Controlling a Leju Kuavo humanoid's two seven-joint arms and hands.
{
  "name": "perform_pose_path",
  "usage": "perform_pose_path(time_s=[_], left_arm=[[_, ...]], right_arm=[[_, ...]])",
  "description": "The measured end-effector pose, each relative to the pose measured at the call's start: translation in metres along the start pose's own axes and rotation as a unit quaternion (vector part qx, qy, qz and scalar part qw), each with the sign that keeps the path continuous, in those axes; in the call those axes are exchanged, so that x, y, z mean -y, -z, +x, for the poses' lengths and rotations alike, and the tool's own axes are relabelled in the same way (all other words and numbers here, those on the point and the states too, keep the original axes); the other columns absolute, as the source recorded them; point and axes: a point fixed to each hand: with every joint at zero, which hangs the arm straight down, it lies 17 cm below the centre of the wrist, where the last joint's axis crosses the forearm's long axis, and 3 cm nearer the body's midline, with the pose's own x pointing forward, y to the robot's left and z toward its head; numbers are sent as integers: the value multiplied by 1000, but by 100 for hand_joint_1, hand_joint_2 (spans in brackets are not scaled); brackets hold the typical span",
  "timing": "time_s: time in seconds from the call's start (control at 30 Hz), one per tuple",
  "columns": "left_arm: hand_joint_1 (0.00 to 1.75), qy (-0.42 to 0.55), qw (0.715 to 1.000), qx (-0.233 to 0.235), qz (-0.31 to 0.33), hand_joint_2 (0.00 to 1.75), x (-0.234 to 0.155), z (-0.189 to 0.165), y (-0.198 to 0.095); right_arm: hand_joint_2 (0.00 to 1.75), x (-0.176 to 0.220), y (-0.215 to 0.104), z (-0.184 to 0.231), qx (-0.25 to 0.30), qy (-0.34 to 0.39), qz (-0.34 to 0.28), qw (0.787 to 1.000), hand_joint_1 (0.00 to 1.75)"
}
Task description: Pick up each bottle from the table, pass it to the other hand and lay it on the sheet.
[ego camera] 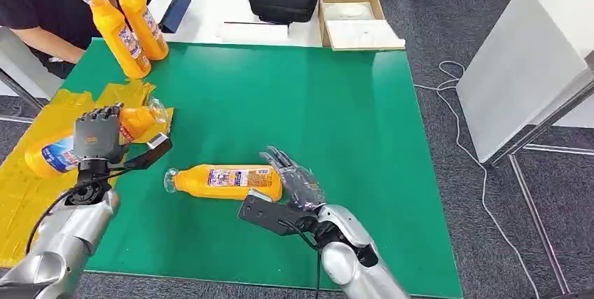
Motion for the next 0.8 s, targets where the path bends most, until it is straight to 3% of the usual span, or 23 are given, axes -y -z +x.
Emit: perform_pose_path(time_s=[0.4,0.43,0.47,0.5,0.53,0.57,0.8], left_arm=[[175,15,997,-9,-73,175,50,-8,-32],[117,15,997,-11,-78,175,53,-11,-34],[33,17,996,-13,-82,175,56,-14,-37],[0,17,996,-16,-87,175,59,-17,-39],[0,17,996,-17,-91,175,62,-20,-42],[0,16,995,-21,-96,0,65,-25,-45],[0,4,991,-32,-132,0,88,-43,-69]], right_arm=[[0,-13,-1,6,18,-5,24,1000,0],[0,-14,-1,7,21,-6,27,999,0],[0,-15,-1,7,23,-7,30,999,0],[0,-16,0,8,25,-8,33,999,0],[0,-18,0,9,29,-10,37,999,0],[0,-17,1,11,32,-11,40,999,0],[0,-15,8,16,46,-23,53,997,0]])
